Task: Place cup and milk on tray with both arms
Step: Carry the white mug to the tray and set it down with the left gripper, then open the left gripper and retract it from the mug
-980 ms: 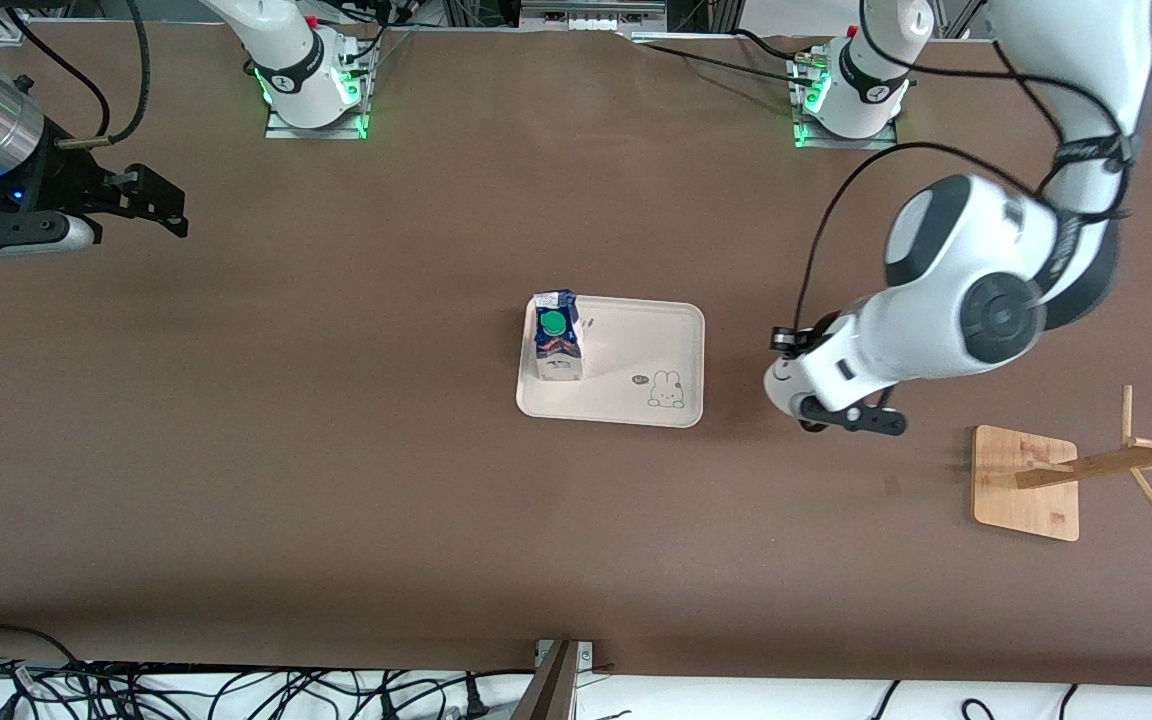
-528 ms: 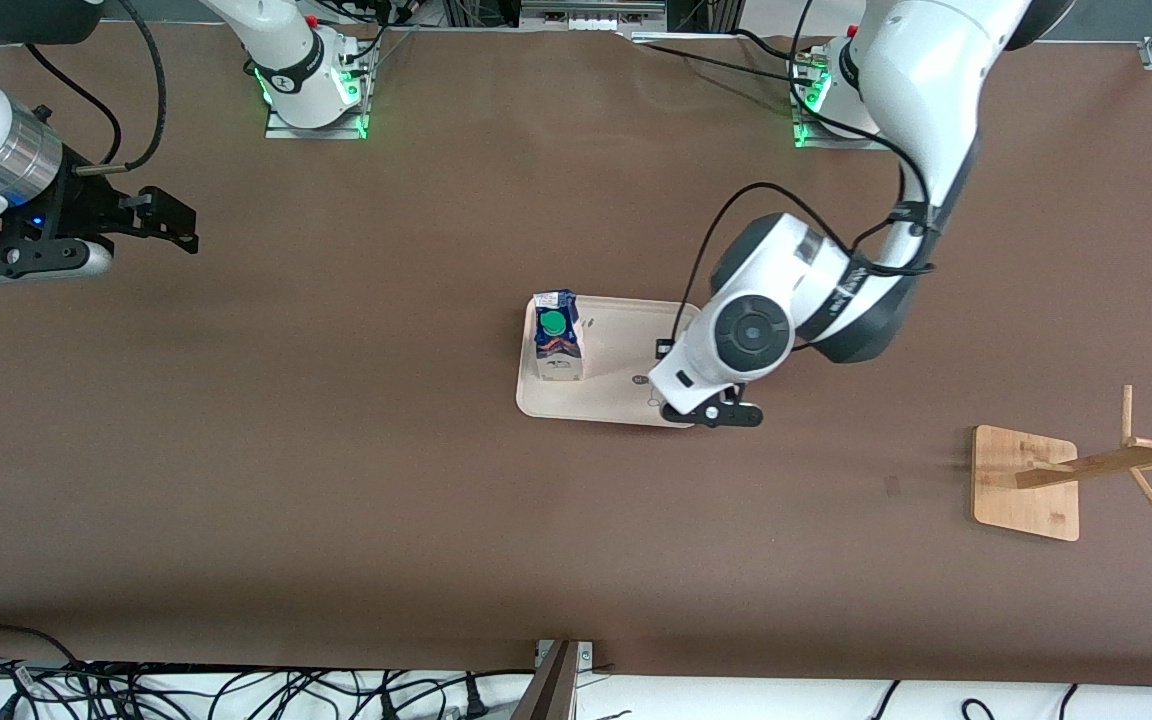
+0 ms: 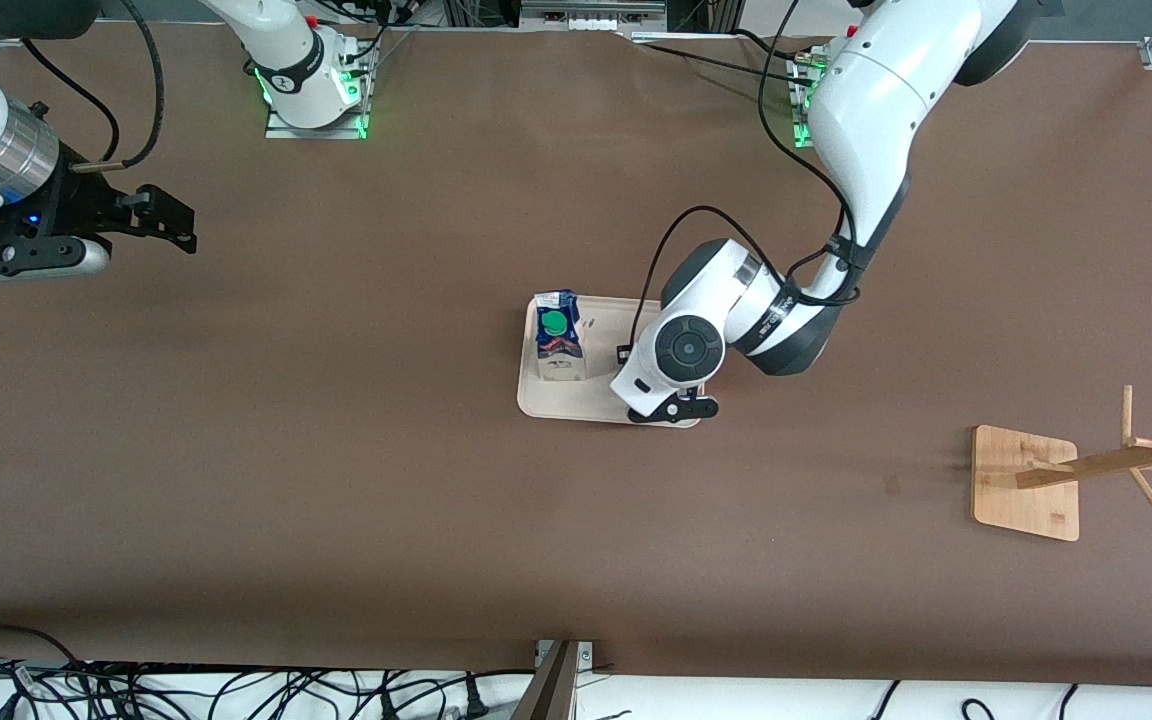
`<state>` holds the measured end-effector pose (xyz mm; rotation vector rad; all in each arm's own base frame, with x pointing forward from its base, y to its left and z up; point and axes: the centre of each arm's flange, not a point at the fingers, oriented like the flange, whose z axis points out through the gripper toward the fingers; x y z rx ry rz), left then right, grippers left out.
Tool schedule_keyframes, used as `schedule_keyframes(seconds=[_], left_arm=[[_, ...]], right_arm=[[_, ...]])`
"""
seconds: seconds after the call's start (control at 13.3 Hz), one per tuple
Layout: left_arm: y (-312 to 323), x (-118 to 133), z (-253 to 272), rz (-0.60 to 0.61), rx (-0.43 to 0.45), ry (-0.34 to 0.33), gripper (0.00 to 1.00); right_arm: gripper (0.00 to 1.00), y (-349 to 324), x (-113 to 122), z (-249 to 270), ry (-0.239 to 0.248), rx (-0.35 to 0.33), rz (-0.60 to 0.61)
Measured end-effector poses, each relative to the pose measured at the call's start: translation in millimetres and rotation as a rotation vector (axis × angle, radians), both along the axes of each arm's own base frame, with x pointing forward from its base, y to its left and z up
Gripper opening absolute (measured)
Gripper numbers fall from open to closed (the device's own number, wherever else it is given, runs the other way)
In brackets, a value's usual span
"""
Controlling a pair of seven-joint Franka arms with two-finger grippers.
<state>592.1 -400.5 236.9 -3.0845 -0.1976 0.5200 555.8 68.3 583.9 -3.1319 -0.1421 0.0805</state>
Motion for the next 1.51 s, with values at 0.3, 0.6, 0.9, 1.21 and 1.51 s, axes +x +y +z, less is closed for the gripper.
schedule_keyframes(seconds=[0.3, 0.6, 0.9, 1.21, 1.51], left_arm=[[-5.2, -2.5, 0.7, 0.008, 0.005, -0.002, 0.13], [3.7, 4.6, -1.6, 0.007, 0.004, -0.005, 0.54], [59.7, 35.3, 43.9, -0.048, -0.007, 0.022, 0.96], [133.8, 55.8, 139.5, -0.146, -0.001, -0.036, 1.0], [264.1, 74.7, 248.5, -0.269, -0.048, -0.17, 1.0]], right_arm=[[1.0, 1.7, 0.8, 0.5, -0.008, 0.001, 0.003], [1.0, 2.0, 5.5, 5.1, -0.05, 0.006, 0.002], [1.0, 2.6, 6.2, 6.5, -0.058, 0.007, 0.003], [1.0, 5.1, 6.1, 7.1, -0.059, 0.007, 0.007], [1.0, 6.1, 6.3, 6.7, -0.058, 0.007, 0.009]])
